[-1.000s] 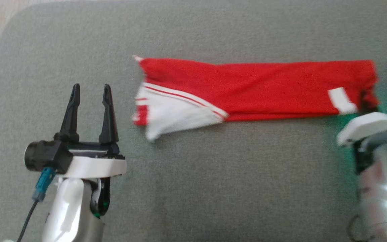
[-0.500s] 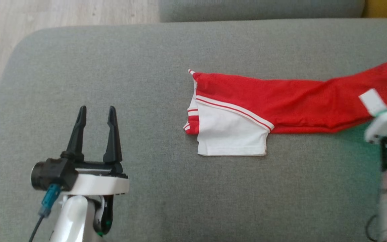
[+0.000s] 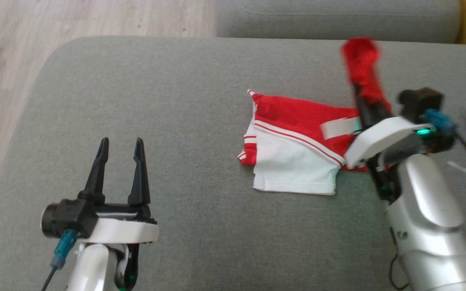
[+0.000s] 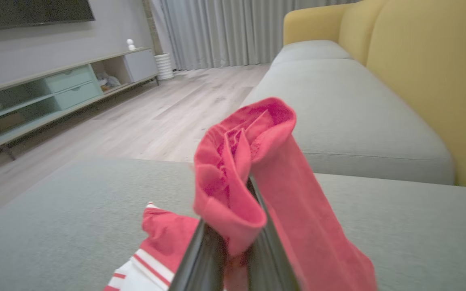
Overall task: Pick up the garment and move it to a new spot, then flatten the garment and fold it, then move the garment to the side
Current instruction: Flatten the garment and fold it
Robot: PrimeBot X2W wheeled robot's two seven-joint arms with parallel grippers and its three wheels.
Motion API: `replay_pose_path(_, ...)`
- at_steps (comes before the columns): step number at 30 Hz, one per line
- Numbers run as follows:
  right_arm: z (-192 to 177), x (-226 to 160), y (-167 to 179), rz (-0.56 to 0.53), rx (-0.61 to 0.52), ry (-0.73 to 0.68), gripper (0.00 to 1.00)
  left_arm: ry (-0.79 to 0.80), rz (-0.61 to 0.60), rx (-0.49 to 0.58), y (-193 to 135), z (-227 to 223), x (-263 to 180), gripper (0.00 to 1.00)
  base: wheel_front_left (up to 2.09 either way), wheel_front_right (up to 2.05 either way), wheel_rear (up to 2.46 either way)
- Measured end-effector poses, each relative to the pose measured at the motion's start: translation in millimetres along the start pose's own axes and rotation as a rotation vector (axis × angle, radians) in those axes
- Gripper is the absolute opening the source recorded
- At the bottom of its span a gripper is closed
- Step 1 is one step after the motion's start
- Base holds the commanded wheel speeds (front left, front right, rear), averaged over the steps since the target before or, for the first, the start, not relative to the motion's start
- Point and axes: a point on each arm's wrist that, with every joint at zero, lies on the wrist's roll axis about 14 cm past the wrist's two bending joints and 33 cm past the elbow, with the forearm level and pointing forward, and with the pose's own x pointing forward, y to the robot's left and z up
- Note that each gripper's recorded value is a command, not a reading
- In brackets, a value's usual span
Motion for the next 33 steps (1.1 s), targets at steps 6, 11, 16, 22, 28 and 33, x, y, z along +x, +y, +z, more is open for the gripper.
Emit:
replay_pose_path(6,-24,13,54,0.158,0.048,0.065,0.00,0.022,0.025,-0.002,8,-7,-5,1.00,0.00,0.00,0.00)
replay_pose_path(11,-62,16,83,0.234,0.079,0.159,0.00,0.044,0.055,0.004,18,-12,-11,1.00,0.00,0.00,0.00)
replay_pose_path(16,-95,14,105,0.293,0.105,0.239,0.00,0.057,0.077,0.012,26,-15,-13,1.00,0.00,0.00,0.00)
replay_pose_path(22,-95,16,121,0.342,0.105,0.224,1.00,0.094,0.067,0.010,25,-27,-15,1.00,0.00,0.00,0.00)
replay_pose_path(28,-60,24,108,0.301,0.147,0.105,1.00,0.090,0.035,0.002,15,-26,-11,1.00,0.00,0.00,0.00)
replay_pose_path(33,-36,22,67,0.186,0.126,0.025,1.00,0.054,0.001,-0.006,3,-16,-3,1.00,0.00,0.00,0.00)
